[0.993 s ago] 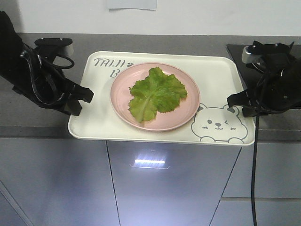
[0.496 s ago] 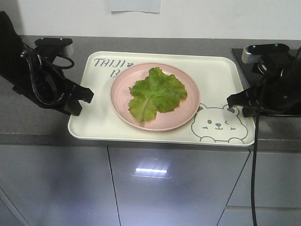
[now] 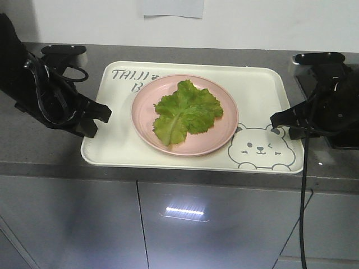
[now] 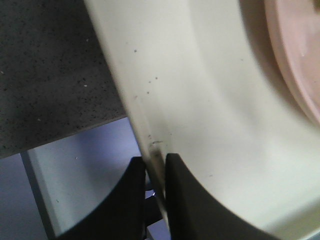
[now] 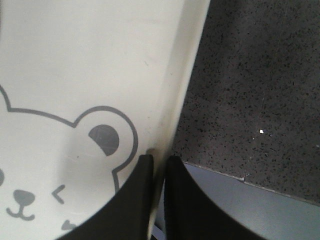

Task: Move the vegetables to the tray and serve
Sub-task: 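Drive the base along the counter to the grey countertop holding the tray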

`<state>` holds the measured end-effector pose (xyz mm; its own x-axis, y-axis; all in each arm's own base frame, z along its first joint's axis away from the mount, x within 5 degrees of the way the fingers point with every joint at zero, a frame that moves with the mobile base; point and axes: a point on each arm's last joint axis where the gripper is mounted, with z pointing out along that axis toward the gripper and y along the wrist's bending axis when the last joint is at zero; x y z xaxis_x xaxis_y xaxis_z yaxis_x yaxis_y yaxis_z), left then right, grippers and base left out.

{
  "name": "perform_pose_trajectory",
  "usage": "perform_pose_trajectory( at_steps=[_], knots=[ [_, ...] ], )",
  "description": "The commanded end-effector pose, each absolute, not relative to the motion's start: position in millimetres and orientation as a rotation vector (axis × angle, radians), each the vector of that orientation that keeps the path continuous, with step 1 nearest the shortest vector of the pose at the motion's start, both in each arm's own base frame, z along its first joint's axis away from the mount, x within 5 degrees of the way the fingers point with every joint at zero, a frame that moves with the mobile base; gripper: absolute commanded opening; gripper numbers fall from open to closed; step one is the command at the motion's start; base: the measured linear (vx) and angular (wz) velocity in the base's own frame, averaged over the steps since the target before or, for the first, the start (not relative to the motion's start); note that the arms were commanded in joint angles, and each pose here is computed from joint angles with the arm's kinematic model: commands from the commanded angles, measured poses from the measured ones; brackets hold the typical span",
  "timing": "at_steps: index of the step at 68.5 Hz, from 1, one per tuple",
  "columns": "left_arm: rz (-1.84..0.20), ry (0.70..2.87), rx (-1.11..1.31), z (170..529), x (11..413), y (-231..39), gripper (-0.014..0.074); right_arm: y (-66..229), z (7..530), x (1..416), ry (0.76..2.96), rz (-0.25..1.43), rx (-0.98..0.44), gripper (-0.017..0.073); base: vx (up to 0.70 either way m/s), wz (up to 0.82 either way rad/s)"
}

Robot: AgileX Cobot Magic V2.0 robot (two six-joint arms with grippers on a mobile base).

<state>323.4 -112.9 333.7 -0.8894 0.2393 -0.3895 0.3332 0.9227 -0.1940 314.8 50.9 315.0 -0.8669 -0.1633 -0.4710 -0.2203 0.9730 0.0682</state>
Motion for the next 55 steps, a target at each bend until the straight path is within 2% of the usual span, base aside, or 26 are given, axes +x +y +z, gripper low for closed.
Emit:
perform_pose_trajectory(
  at_steps=[1, 55],
  knots=[
    [-0.551, 2.538, 0.420, 367.5, 313.4, -129.4, -0.0006, 61.9, 340.5, 309.9, 2.512, 0.259, -0.312, -0.0006, 0.05, 0.08],
    [-0.551, 2.538, 0.420, 367.5, 313.4, -129.4, -0.0006, 61.9, 340.5, 309.9, 2.512, 0.259, -0.312, -0.0006, 0.05, 0.03]
  ],
)
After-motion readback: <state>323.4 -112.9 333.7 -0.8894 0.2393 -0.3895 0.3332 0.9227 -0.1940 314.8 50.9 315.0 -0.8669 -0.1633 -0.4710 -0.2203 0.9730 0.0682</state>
